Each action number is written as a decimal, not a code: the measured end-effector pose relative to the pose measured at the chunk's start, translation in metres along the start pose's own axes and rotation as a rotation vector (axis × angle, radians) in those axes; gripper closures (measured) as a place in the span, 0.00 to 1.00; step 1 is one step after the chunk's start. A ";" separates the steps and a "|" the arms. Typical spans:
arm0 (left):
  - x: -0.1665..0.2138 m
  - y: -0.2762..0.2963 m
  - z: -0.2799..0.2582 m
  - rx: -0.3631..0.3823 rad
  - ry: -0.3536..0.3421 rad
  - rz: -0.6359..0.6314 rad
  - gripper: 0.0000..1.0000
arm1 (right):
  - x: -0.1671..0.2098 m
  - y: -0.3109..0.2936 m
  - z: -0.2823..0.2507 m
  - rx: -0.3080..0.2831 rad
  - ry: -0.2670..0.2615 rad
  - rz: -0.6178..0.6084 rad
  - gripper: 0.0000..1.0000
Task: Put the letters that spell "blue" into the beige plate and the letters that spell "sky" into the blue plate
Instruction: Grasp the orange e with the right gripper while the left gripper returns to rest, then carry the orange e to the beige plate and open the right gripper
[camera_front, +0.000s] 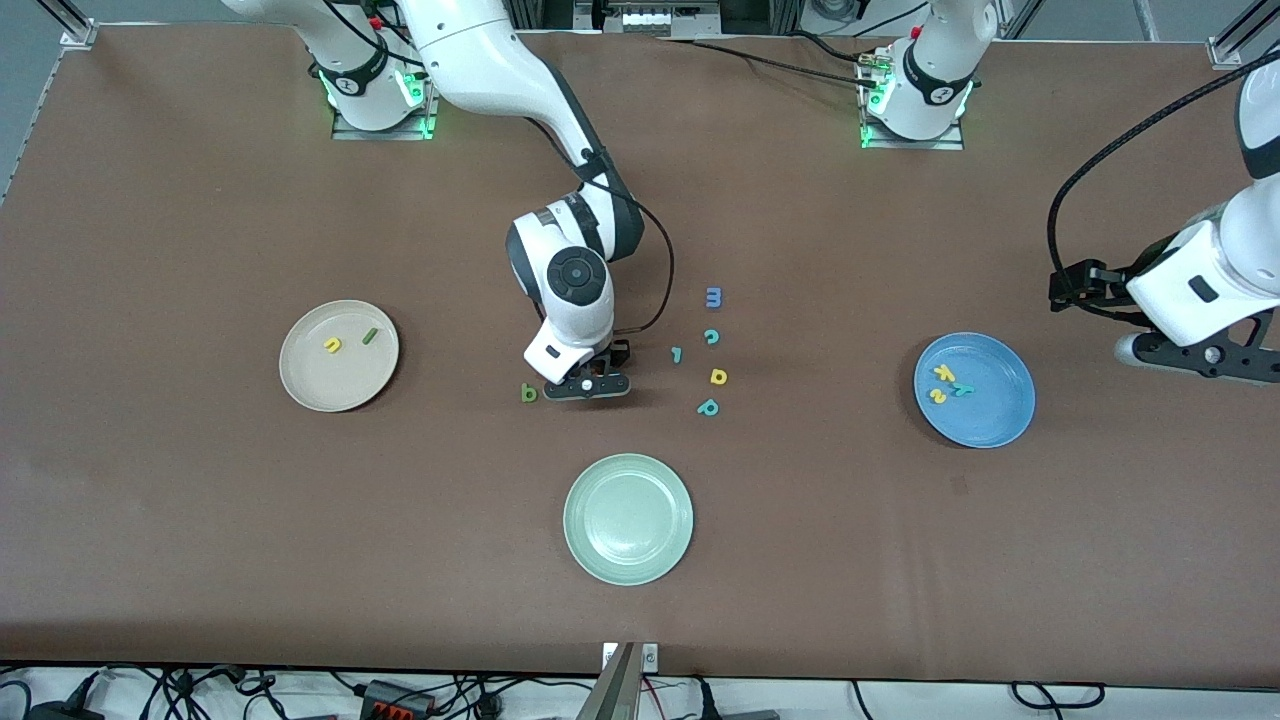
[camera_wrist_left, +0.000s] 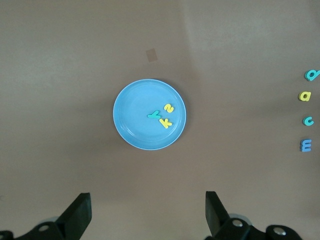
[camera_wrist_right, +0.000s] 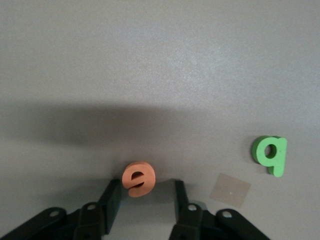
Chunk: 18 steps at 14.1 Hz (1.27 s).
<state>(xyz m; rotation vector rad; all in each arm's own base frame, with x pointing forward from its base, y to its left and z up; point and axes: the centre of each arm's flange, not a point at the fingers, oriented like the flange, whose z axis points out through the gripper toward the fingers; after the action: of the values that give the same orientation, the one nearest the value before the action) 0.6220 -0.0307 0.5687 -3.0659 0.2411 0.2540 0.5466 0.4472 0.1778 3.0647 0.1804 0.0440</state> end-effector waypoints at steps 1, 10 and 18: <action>0.001 -0.001 0.000 -0.001 0.000 -0.002 0.00 | 0.000 0.000 0.000 0.001 0.001 0.000 0.52; -0.009 0.007 -0.011 -0.039 0.027 -0.070 0.00 | 0.001 -0.001 -0.001 0.005 0.008 -0.003 0.70; -0.082 -0.009 -0.020 -0.064 0.187 -0.143 0.00 | 0.004 0.002 -0.003 0.004 0.014 0.002 0.73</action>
<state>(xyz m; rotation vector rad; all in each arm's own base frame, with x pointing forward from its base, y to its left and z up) 0.5469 -0.0108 0.6026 -3.1521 0.0203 -0.0330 0.5507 0.4458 0.1809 3.0697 0.1778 0.0659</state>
